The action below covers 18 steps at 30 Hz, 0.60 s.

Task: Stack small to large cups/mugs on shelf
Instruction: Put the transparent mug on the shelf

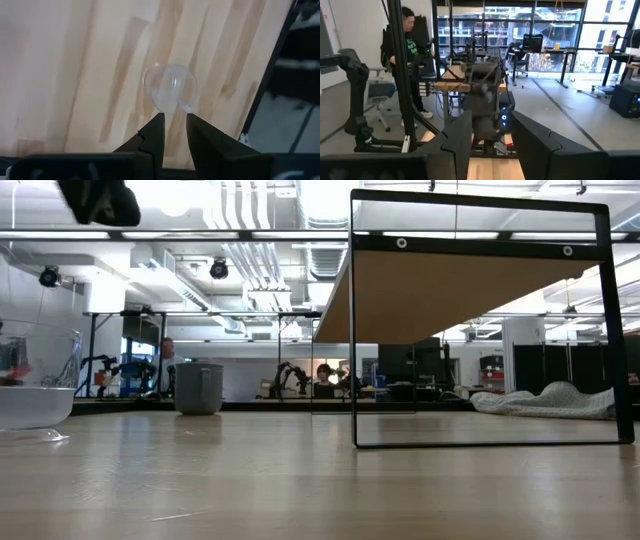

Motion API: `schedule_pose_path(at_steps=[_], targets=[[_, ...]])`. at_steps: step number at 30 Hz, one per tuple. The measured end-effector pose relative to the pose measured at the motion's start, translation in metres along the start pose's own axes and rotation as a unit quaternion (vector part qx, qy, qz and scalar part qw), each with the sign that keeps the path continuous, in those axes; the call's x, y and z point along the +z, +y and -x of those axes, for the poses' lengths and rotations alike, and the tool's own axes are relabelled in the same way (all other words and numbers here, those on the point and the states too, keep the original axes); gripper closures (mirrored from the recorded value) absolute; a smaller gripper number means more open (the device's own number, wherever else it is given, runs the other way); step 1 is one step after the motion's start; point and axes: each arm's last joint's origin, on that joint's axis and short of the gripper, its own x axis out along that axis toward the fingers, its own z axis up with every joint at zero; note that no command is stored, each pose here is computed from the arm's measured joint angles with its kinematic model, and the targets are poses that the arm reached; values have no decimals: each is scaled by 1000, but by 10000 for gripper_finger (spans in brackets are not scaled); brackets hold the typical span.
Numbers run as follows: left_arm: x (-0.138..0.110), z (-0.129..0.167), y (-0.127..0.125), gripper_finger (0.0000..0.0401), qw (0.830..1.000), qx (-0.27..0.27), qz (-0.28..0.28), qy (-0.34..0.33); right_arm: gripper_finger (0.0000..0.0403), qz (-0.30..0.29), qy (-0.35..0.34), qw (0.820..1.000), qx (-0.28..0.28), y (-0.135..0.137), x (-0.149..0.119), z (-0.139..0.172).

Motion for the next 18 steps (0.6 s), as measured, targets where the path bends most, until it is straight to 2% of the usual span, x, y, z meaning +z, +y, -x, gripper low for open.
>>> schedule_pose_path(at_steps=[5, 9, 13, 18], targets=[[1, -26, -25, 335, 999, 18, -14, 36, 275, 5, 3, 1000, 0, 0, -1, -1], [1, -48, -40, 335, 999, 39, -31, 21, 275, 6, 11, 1000, 0, 0, -2, -1], [3, -67, -40, 335, 995, 92, -21, 14, 275, 7, 24, 1000, 1, 0, -5, -1], [5, -84, -38, 335, 994, 101, -28, 25, 275, 4, 40, 999, 1, 0, -8, 0]])
